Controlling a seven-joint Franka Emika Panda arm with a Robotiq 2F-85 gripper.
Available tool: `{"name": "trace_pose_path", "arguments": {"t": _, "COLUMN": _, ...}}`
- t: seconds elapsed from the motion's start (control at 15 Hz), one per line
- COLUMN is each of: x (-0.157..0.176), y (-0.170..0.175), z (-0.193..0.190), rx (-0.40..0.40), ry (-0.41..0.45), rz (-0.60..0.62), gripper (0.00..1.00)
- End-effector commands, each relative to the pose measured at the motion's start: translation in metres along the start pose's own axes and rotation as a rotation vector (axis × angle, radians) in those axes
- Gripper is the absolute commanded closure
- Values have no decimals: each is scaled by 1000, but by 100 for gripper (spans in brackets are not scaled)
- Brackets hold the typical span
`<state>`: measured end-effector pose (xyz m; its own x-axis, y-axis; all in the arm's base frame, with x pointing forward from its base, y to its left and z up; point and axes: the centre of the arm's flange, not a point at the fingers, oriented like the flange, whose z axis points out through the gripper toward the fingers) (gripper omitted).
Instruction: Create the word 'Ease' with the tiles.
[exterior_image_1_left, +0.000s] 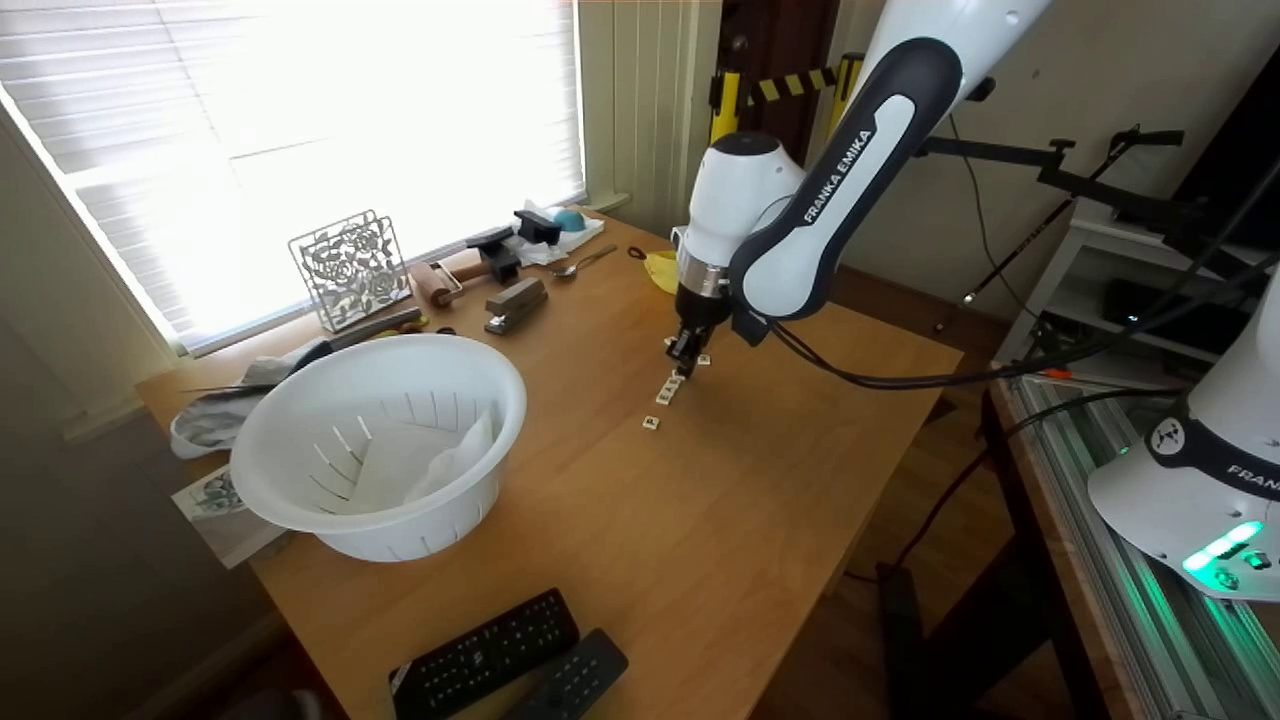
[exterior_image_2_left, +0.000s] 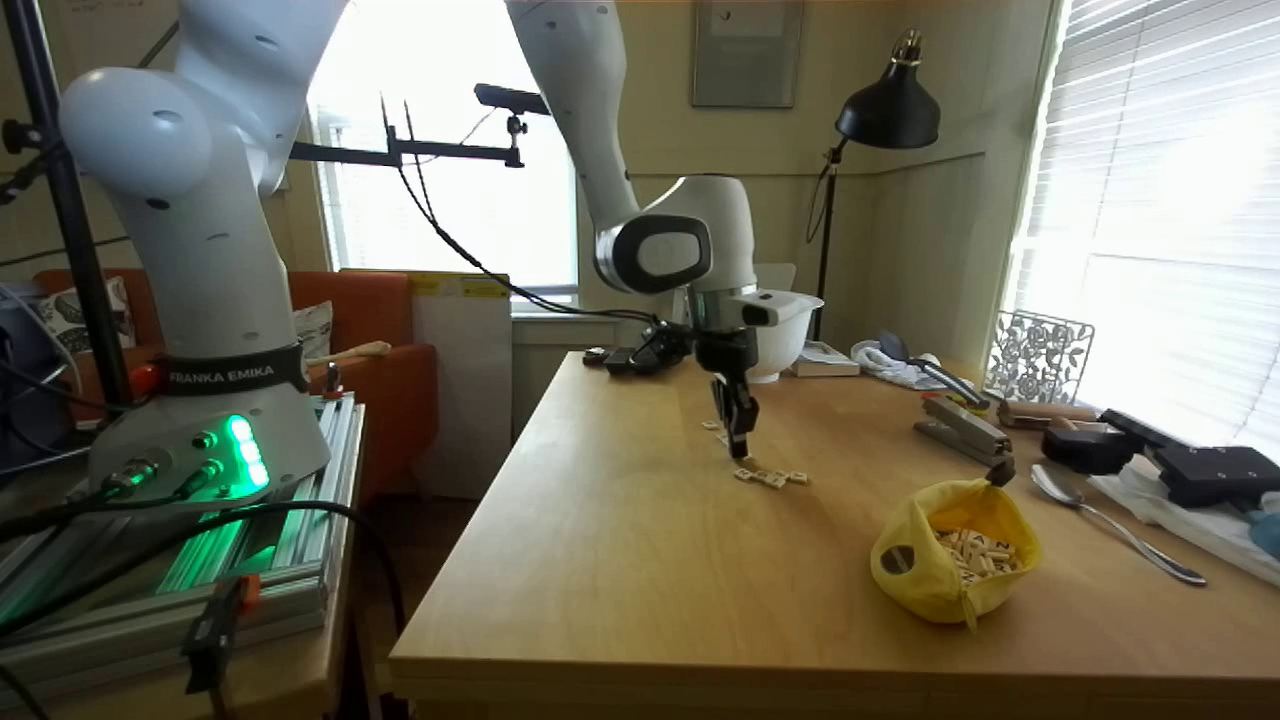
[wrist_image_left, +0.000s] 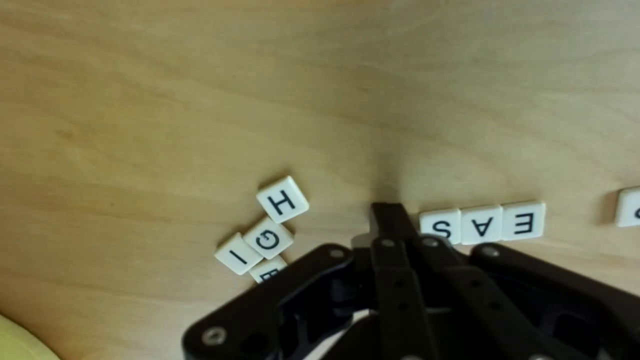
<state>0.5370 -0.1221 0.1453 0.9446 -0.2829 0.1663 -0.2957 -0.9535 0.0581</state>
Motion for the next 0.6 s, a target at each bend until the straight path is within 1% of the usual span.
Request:
{"name": "trace_pose_path", "arguments": {"t": 0.0, "x": -3, "y": -9, "z": 28, "rx": -11, "ry": -45, "rz": 48, "gripper": 100}}
{"name": "trace_pose_path", "arguments": {"t": 0.53, "x": -4, "y": -10, "z": 28, "rx": -4, "ry": -50, "rz": 120, "gripper": 100}}
